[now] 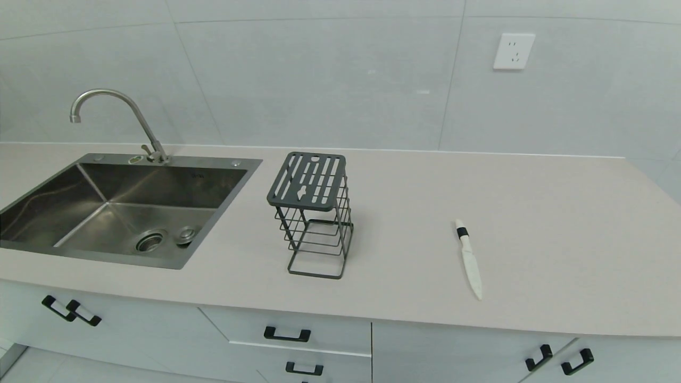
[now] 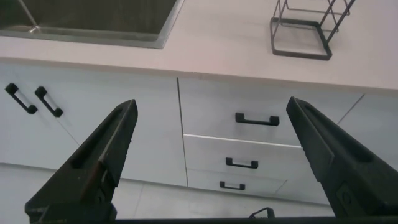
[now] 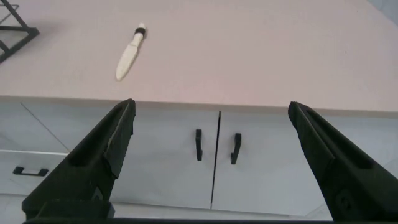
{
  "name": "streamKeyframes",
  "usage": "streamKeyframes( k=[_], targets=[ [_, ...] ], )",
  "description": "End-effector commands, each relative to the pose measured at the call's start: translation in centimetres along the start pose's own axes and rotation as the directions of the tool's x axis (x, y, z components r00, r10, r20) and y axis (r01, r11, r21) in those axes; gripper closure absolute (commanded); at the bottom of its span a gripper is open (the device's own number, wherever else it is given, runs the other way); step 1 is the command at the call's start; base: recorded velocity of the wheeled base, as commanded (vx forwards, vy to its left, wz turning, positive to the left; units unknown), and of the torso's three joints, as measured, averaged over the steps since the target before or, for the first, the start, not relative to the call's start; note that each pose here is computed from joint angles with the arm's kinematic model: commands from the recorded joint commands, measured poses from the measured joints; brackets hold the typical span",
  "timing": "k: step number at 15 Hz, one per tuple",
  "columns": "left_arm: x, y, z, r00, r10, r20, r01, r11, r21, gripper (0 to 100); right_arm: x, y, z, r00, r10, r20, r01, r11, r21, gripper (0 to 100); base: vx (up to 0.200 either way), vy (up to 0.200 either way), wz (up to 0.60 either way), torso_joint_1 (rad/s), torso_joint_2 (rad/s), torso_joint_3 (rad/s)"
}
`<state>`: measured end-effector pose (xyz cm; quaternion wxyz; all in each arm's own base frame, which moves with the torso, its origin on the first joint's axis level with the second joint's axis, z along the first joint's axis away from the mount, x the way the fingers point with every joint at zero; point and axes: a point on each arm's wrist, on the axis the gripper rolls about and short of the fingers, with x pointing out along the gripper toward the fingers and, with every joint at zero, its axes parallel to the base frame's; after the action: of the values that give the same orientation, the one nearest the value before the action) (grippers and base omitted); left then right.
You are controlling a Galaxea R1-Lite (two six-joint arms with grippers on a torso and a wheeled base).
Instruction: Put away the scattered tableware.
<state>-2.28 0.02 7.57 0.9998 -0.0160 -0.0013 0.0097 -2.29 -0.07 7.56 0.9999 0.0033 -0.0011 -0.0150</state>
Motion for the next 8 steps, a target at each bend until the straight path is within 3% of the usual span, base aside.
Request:
streamKeyframes(
  k=[1,4,8],
  targets=[
    [0.01,0.0,0.01,1.0,0.001,-0.001,-0.001,1.0,-0.002,0,0.01,0.0,0.0,1.0,-0.001,-0.001,0.001,1.0,0.0,0,0.0,0.0,-0.6,0.242,-0.47,-0.227],
    [0.01,0.0,0.01,1.0,0.001,-0.001,-0.001,1.0,-0.002,0,0.01,0.0,0.0,1.0,0.001,-0.001,-0.001,1.0,0.0,0,0.0,0.0,0.0,0.207,-0.41,-0.201],
    [0.01,0.02,0.01,1.0,0.008,-0.001,-0.008,1.0,-0.002,0,0.01,0.0,0.0,1.0,-0.001,-0.001,0.001,1.0,0.0,0,0.0,0.0,0.0,0.016,-0.03,-0.015]
  ],
)
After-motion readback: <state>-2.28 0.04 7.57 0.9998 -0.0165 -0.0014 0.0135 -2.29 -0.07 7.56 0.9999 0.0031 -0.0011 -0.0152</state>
